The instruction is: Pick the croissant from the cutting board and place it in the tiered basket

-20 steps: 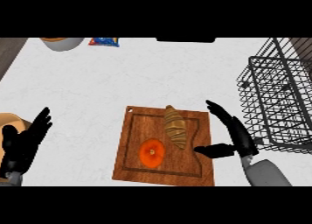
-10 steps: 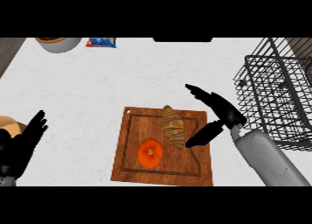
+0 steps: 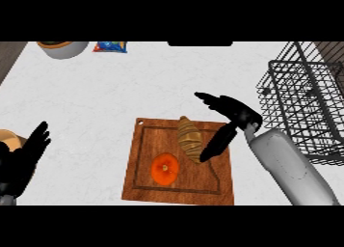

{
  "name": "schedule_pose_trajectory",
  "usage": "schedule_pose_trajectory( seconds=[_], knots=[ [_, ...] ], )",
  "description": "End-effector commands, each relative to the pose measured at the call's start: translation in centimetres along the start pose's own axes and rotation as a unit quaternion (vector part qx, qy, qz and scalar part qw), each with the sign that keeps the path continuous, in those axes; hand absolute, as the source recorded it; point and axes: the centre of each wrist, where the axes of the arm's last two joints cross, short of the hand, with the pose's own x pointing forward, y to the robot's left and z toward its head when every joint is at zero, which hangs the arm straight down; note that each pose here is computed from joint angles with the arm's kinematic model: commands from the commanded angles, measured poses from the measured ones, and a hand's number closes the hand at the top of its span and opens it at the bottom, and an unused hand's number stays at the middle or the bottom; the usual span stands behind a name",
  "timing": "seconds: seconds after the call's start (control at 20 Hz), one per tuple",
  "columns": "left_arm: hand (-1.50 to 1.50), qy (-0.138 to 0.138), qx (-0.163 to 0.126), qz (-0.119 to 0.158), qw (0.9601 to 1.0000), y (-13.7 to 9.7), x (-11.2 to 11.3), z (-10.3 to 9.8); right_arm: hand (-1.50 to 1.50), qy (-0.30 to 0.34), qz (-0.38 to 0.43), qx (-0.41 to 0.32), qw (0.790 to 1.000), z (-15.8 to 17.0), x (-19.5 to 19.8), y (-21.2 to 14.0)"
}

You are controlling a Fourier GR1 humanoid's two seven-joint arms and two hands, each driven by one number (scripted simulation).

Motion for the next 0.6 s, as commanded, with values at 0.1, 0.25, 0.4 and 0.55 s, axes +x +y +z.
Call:
schedule_pose_trajectory(
  seconds=[0.1,0.25,0.4,0.55],
  knots=[
    [0.0,-0.005,0.009,-0.001,0.9999,0.2,0.1,0.9,-1.5,0.051,0.027,-0.001,0.998,0.9,-0.6,-1.7],
    [0.0,0.005,0.0,0.002,1.0,0.7,0.0,-0.1,-1.5,0.07,0.022,0.0,0.997,0.3,-0.8,-2.6],
    [0.0,-0.002,0.004,-0.002,1.0,1.0,-0.7,-1.2,-1.5,0.062,-0.001,0.004,0.998,-0.4,-3.1,-0.5],
    [0.0,0.001,-0.004,0.003,1.0,-1.6,-0.3,0.5,-1.5,0.059,0.007,0.022,0.998,0.0,-1.8,-1.5]
  ],
)
